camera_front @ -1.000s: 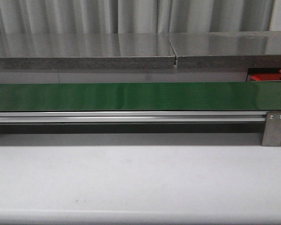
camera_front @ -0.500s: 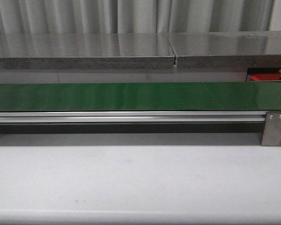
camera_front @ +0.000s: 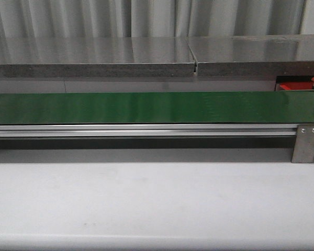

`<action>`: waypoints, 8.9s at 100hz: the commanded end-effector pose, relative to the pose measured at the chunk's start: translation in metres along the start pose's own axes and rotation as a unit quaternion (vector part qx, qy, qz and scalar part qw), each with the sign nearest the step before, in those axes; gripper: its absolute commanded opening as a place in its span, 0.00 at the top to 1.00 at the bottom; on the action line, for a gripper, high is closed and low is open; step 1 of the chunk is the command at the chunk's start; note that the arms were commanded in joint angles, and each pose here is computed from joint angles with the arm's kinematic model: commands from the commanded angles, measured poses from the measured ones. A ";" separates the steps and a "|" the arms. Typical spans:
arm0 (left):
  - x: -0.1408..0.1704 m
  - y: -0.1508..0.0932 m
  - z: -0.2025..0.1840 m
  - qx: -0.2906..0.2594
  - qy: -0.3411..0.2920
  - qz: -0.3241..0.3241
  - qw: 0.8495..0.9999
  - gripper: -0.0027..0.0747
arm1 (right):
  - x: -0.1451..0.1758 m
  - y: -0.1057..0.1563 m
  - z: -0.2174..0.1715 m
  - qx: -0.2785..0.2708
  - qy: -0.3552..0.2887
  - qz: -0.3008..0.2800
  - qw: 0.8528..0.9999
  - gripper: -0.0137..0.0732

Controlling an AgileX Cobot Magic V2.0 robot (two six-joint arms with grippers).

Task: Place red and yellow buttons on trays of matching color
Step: 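Set the yellow button on the belt and open the left gripper, then grasp a red button from the cluster with the left gripper, then set the red button on the belt and raise the left gripper, then lower the right gripper onto the yellow button on the belt and grasp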

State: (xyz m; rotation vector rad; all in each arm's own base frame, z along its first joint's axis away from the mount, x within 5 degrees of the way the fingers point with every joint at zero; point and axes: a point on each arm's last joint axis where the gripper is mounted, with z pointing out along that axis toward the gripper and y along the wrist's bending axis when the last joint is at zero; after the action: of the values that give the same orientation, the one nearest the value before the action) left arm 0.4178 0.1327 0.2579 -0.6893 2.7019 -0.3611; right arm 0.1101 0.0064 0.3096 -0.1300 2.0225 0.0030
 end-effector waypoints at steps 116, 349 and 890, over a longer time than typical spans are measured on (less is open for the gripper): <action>-0.026 0.025 -0.076 -0.026 -0.109 0.005 0.994 0.21 | -0.013 -0.001 -0.004 0.007 -0.046 -0.009 0.999 0.98; -0.056 0.094 0.027 -0.071 -0.153 -0.030 0.985 0.62 | -0.013 -0.001 -0.004 0.007 -0.046 -0.009 0.999 0.98; 0.323 -0.031 -0.207 0.153 -0.404 0.317 0.844 0.99 | -0.151 0.083 0.125 -0.158 0.159 -0.092 0.970 0.16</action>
State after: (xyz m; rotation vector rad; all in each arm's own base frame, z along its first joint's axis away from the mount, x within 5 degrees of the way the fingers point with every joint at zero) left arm 0.0837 -0.0223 0.3634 0.1931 1.9271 -0.2187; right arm 0.2725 0.1010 0.3680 -0.5424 2.3676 0.1650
